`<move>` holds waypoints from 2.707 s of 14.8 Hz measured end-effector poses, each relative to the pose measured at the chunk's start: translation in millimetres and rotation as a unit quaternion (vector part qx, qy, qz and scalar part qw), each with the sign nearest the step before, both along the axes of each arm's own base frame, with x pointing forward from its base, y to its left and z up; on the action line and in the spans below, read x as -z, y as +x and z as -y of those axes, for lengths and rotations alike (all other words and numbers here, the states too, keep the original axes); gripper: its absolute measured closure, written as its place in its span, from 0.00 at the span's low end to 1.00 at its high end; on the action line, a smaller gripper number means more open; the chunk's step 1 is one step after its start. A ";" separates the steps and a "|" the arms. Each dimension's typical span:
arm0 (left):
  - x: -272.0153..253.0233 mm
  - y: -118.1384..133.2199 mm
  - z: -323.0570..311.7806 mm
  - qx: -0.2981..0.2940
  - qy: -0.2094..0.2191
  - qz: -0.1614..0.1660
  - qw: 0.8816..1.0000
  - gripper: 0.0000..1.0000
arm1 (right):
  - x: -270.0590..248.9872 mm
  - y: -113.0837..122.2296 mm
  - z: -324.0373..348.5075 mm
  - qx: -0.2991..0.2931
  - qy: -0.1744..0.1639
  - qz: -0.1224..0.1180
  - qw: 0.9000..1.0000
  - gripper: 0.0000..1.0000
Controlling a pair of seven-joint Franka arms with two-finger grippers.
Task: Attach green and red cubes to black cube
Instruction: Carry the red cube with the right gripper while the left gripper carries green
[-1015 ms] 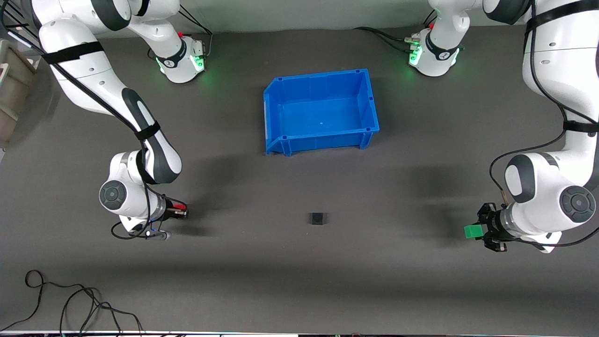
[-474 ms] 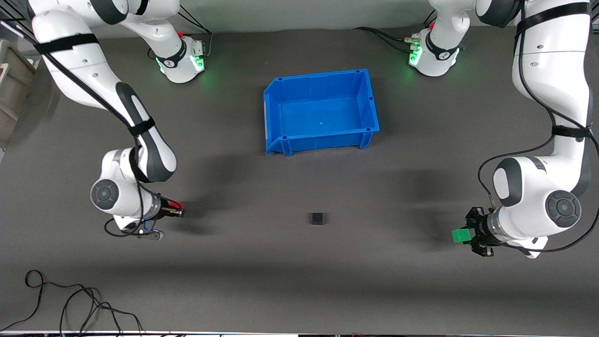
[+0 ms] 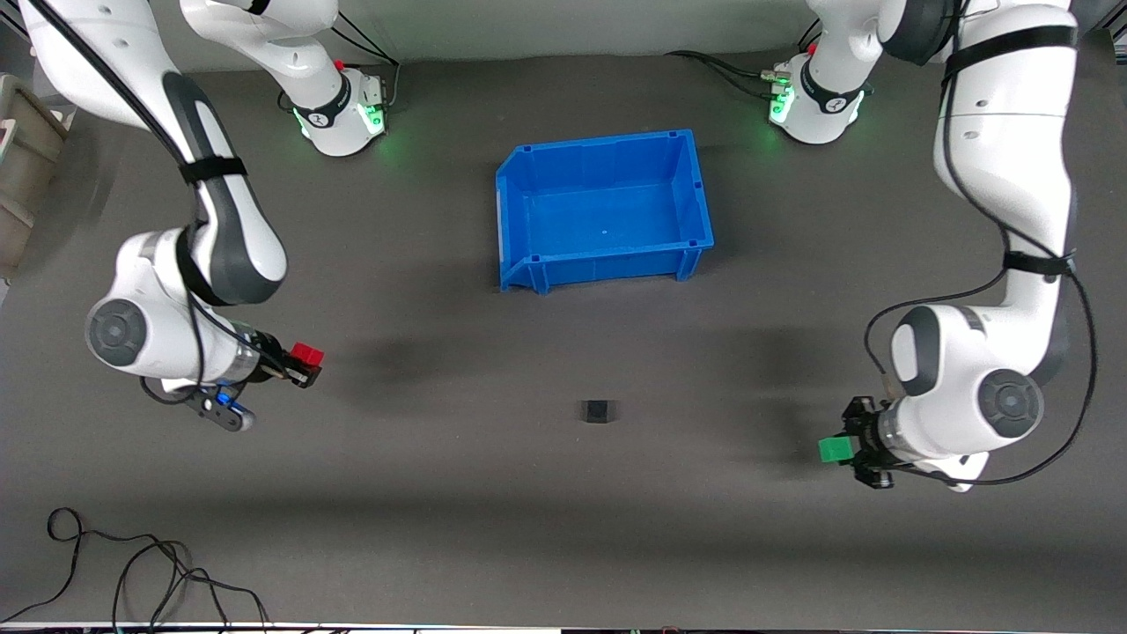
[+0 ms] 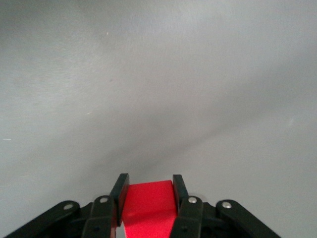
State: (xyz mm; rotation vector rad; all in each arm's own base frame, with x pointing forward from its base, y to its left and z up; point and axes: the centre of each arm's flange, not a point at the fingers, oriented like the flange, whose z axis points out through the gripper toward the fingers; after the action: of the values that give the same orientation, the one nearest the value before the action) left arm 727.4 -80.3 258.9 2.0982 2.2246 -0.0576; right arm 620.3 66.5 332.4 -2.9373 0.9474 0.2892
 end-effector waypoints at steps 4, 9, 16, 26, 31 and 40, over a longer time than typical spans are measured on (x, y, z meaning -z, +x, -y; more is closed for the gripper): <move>4.5 8.3 11.0 -0.013 -0.001 0.005 1.000 0.60 | -9.6 -3.4 -16.0 0.158 0.013 -0.028 0.987 0.59; 15.4 13.2 42.0 -0.009 -0.004 0.010 1.000 0.60 | -22.0 7.5 -119.8 0.274 0.018 -0.032 0.961 0.59; 37.6 -14.9 155.7 0.020 -0.010 -0.003 1.000 0.60 | 35.2 6.5 -268.5 0.396 0.025 -0.011 0.918 0.59; 57.5 -58.0 273.3 -0.012 -0.057 0.025 0.998 0.60 | 60.2 4.9 -311.1 0.519 -0.001 -0.042 0.854 0.59; 69.8 -74.4 298.3 -0.006 -0.053 0.016 0.998 0.60 | 62.3 37.3 -297.5 0.530 0.007 -0.022 0.848 0.59; 71.3 -77.6 303.0 -0.010 -0.051 0.014 0.999 0.60 | 125.7 43.3 -326.4 0.511 -0.009 -0.010 0.860 0.59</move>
State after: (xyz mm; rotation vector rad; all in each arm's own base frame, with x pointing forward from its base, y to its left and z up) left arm 649.8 -383.2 187.6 2.0110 2.1785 -0.1363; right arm 663.5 393.0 206.6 -1.9978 2.2704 0.2325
